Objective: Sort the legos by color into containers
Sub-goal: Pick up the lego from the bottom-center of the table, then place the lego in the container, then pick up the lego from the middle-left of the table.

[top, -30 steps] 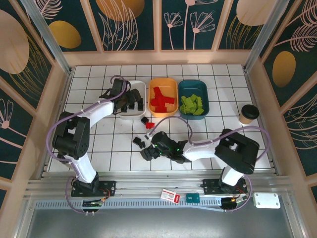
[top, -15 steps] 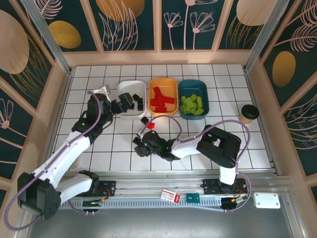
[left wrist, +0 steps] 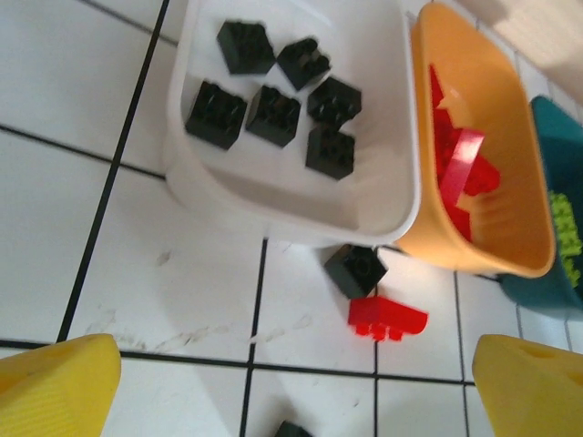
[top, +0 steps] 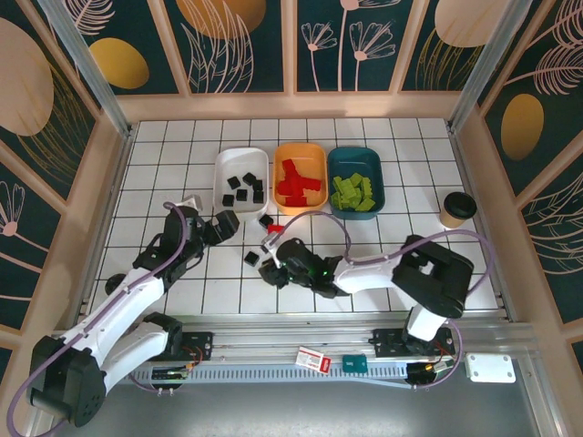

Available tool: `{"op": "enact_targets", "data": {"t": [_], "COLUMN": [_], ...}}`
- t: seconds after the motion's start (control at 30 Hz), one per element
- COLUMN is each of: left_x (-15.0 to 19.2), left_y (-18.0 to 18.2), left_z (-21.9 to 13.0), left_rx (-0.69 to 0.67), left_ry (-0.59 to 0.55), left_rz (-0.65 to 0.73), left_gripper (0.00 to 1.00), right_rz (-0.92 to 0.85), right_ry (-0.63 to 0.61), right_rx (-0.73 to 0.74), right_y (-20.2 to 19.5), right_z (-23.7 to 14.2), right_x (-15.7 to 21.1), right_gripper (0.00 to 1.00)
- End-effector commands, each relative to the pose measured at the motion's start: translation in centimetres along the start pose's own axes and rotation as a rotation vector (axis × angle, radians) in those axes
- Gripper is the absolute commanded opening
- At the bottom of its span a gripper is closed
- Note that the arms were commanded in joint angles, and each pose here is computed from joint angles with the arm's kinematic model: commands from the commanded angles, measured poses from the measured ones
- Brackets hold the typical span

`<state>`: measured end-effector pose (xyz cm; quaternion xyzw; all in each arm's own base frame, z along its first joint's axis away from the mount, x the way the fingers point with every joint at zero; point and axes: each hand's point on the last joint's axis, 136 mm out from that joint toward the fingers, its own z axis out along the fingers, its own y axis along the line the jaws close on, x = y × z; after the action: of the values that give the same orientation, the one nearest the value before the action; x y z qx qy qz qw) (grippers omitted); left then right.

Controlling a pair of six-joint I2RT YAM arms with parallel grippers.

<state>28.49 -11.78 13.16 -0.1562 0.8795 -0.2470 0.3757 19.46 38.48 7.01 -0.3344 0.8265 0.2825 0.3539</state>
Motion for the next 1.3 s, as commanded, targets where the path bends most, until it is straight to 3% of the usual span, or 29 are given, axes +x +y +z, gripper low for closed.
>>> {"op": "enact_targets", "data": {"t": [0.0, 0.17, 0.47, 0.53, 0.57, 0.63, 0.73, 1.0, 1.27], "left_x": [1.7, 3.1, 6.6, 6.9, 7.1, 7.5, 8.4, 10.7, 13.1], "left_y": [0.9, 1.5, 1.4, 1.2, 1.1, 1.1, 1.0, 0.3, -0.6], "left_z": [0.4, 0.2, 0.9, 1.1, 1.2, 1.6, 2.3, 4.4, 6.0], "left_rx": [-0.001, 0.012, 0.015, 0.011, 0.009, -0.004, -0.03, -0.115, -0.122], "left_ry": [0.042, 0.064, 0.145, 0.155, 0.162, 0.177, 0.212, 0.265, 0.325], "left_rz": [-0.014, -0.023, 0.037, 0.053, 0.063, 0.083, 0.131, 0.289, 0.359], "left_gripper": [0.99, 0.99, 0.97, 0.97, 0.97, 0.96, 0.94, 0.85, 0.54], "right_rz": [0.031, 0.053, 0.157, 0.185, 0.199, 0.22, 0.232, 0.24, 0.318], "right_ry": [-0.119, -0.164, -0.16, -0.168, -0.167, -0.169, -0.198, -0.26, -0.225], "right_rx": [0.004, 0.032, 0.072, 0.081, 0.087, 0.089, 0.098, 0.104, 0.16], "right_y": [-1.8, -4.8, -9.3, -10.3, -10.8, -11.6, -12.1, -11.5, -12.1], "right_z": [-1.7, 0.7, 9.0, 10.0, 10.5, 10.8, 9.7, 3.6, -0.3], "right_x": [-5.5, -11.7, -17.3, -18.1, -18.4, -19.0, -19.9, -18.3, -12.0], "right_gripper": [0.19, 0.19, 0.2, 0.26, 0.33, 0.58, 0.72, 0.75, 0.75]}}
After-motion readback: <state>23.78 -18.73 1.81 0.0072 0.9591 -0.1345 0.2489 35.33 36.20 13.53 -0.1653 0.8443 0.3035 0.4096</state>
